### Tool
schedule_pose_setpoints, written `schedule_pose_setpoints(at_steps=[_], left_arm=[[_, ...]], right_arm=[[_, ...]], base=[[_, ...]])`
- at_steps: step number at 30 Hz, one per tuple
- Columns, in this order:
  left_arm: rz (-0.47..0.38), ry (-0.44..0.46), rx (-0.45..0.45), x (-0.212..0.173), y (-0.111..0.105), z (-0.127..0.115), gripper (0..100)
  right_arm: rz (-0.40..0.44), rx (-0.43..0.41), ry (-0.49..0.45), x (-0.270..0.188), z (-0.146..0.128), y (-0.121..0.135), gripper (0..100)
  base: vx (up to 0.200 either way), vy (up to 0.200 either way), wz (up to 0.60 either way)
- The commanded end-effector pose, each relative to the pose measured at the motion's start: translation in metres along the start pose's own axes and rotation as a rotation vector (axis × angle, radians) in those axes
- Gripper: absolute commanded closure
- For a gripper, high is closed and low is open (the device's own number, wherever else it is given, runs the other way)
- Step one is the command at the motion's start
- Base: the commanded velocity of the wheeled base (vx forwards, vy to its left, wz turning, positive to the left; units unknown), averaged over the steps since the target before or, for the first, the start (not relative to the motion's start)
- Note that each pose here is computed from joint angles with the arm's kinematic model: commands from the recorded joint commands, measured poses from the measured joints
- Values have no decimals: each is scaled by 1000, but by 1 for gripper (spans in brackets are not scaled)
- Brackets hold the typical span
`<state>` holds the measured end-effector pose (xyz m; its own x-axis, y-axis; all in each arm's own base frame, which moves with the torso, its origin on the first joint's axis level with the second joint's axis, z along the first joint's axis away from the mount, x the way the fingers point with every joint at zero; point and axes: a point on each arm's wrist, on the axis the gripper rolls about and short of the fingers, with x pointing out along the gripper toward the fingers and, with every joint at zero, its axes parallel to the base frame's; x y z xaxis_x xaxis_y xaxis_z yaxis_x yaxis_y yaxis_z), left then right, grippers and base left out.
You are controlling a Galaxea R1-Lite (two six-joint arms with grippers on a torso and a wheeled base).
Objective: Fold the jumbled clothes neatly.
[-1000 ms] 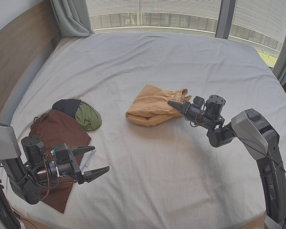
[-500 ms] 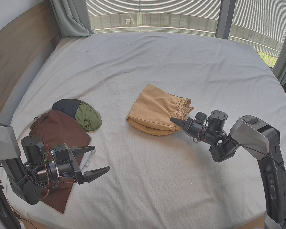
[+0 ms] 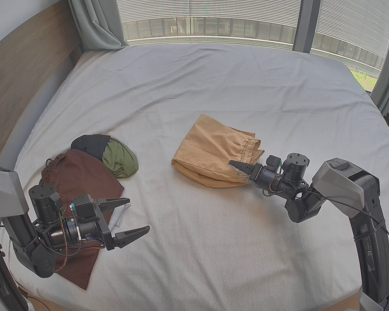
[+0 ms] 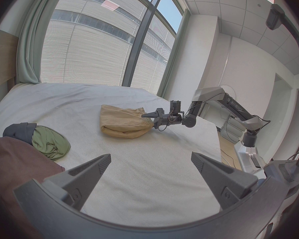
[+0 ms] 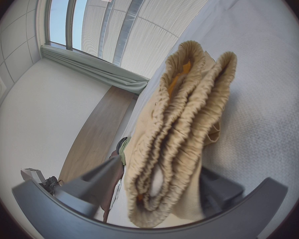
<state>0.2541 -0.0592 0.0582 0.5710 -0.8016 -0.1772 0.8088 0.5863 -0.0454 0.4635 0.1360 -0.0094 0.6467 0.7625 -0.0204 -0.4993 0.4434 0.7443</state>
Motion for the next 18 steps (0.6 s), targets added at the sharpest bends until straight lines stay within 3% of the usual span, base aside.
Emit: schedule_pose_setpoints(at_steps=[1, 8, 18], left_arm=[[1, -1, 2, 0, 0, 0, 0], [6, -11, 9, 0, 3, 3, 0], [8, -23, 18, -1, 2, 7, 0]], right_arm=[[-6, 1, -1, -5, 1, 1, 0], [-50, -35, -40, -38, 27, 15, 0], [-51, -153, -105, -73, 65, 59, 0]], base=[[0, 0, 0], [0, 0, 0], [0, 0, 0]])
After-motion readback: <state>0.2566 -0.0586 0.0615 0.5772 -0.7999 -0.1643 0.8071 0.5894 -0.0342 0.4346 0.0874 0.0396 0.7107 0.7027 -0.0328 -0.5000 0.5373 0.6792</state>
